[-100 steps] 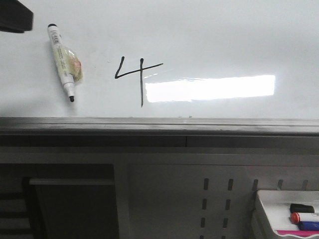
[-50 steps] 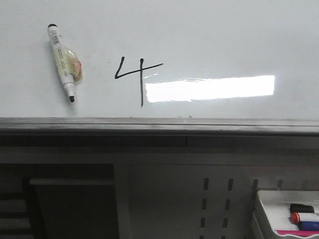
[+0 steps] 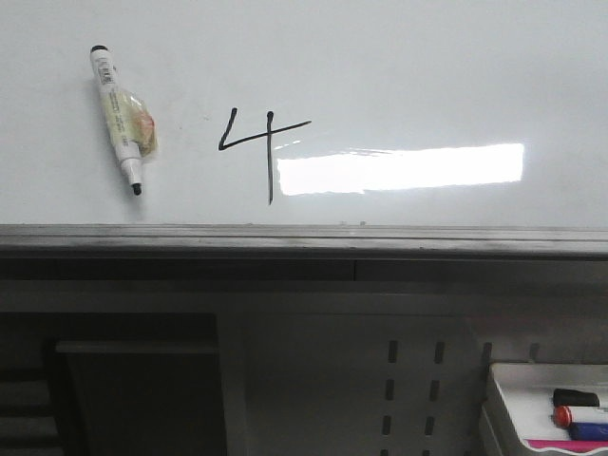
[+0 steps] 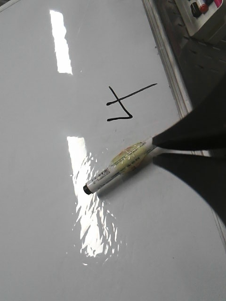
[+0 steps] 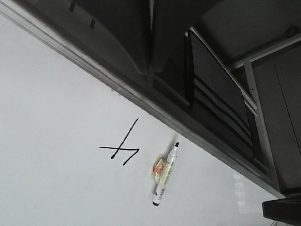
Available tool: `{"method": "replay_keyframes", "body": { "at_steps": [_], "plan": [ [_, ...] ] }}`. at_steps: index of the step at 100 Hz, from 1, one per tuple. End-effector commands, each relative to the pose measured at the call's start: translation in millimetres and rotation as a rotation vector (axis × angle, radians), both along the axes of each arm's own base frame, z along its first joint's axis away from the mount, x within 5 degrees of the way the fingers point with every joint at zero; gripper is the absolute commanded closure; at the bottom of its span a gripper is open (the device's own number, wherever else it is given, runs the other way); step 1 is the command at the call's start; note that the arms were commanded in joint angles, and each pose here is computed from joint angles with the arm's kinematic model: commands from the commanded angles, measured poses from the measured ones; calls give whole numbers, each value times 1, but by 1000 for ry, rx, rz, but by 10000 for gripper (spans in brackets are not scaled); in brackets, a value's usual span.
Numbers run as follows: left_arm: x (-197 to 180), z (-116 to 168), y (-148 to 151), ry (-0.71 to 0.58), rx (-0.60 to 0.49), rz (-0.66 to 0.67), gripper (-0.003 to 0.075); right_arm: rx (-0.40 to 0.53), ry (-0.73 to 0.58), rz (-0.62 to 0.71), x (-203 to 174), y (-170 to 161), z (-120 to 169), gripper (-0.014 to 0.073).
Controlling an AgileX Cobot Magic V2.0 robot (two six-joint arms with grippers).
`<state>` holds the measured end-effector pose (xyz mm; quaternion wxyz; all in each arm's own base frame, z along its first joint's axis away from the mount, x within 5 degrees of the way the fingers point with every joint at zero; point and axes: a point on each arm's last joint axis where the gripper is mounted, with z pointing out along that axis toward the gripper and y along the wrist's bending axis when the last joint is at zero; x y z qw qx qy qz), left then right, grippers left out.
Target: Write number 4 on whiteboard
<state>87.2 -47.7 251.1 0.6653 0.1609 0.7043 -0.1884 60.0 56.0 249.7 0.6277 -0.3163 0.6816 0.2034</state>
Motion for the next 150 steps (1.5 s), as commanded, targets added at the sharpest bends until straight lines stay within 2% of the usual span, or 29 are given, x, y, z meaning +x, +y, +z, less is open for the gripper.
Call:
{"method": "replay_keyframes", "body": {
  "at_steps": [1, 34, 64, 81, 94, 108, 122, 150],
  "plan": [
    [1, 17, 0, -95, -52, 3, 741, 68, -75, -27, 2, -1, 15, 640],
    [0, 17, 4, -96, -52, 38, 741, 68, -75, -27, 2, -1, 15, 640],
    [-23, 5, 34, -52, 22, 290, 741, 68, -75, -27, 2, -1, 15, 640],
    [-34, -14, 46, -107, 17, 464, 741, 68, -75, -27, 2, -1, 15, 640],
    [-35, -34, 51, -97, 37, 552, 741, 68, -75, -27, 2, -1, 15, 640],
    [-32, -60, 52, -23, 59, 566, 741, 68, -75, -27, 2, -1, 15, 640],
    [-34, -75, 51, 145, 96, 557, 741, 68, -75, -27, 2, -1, 15, 640],
    [-34, -75, 51, 145, 96, 557, 741, 68, -75, -27, 2, -1, 15, 640]
  ]
}}
